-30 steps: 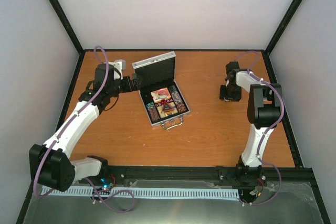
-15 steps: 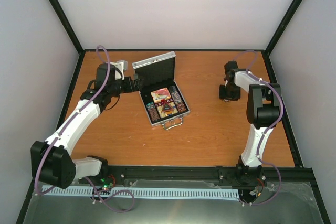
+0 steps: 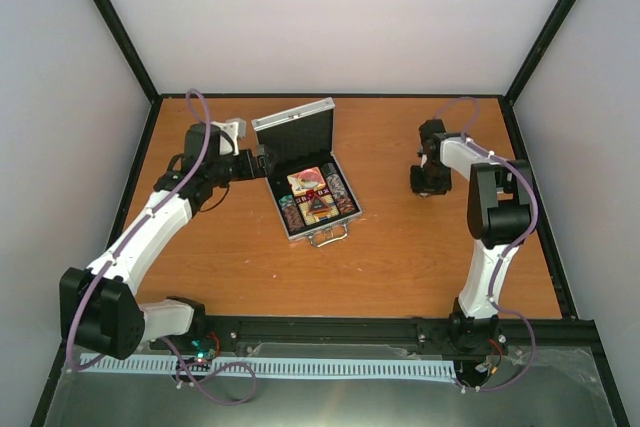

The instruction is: Pack up texas hold em set

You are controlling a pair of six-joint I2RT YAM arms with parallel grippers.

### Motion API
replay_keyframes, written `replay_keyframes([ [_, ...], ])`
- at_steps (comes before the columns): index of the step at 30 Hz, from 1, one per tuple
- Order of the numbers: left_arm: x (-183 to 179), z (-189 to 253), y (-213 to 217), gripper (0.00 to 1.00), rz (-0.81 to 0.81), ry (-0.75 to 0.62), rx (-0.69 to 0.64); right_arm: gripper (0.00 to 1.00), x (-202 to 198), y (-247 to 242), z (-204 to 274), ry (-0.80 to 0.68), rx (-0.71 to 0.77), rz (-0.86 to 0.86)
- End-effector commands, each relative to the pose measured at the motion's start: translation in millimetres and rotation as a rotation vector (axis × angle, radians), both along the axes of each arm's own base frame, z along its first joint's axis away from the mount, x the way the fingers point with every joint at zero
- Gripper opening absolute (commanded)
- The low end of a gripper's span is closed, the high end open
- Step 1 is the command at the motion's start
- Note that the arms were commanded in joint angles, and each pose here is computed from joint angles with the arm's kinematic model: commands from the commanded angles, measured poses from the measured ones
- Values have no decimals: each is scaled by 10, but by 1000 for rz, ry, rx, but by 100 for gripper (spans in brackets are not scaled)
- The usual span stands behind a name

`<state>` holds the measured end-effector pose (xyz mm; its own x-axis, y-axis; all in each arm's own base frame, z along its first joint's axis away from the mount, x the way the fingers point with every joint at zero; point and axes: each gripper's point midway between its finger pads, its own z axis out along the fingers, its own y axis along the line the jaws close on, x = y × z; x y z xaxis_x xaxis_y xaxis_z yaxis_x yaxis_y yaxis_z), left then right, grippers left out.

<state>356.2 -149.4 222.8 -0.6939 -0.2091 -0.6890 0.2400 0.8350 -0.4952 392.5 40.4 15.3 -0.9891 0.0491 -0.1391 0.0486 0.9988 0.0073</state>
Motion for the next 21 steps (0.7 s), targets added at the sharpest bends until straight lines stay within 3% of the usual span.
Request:
replay_keyframes([
  [1, -50, 46, -40, 100, -14, 9, -52, 38, -303, 270, 74, 64, 52, 67],
  [10, -185, -87, -243, 99, -146, 67, -109, 38, -625, 813, 354, 54, 98, 216],
  [16, -338, -286, -516, 87, -298, 178, -196, 38, -781, 1227, 549, 35, 147, 345],
  [21, -474, -317, -790, 83, -393, 215, -238, 38, -807, 1622, 980, -98, 218, 496],
])
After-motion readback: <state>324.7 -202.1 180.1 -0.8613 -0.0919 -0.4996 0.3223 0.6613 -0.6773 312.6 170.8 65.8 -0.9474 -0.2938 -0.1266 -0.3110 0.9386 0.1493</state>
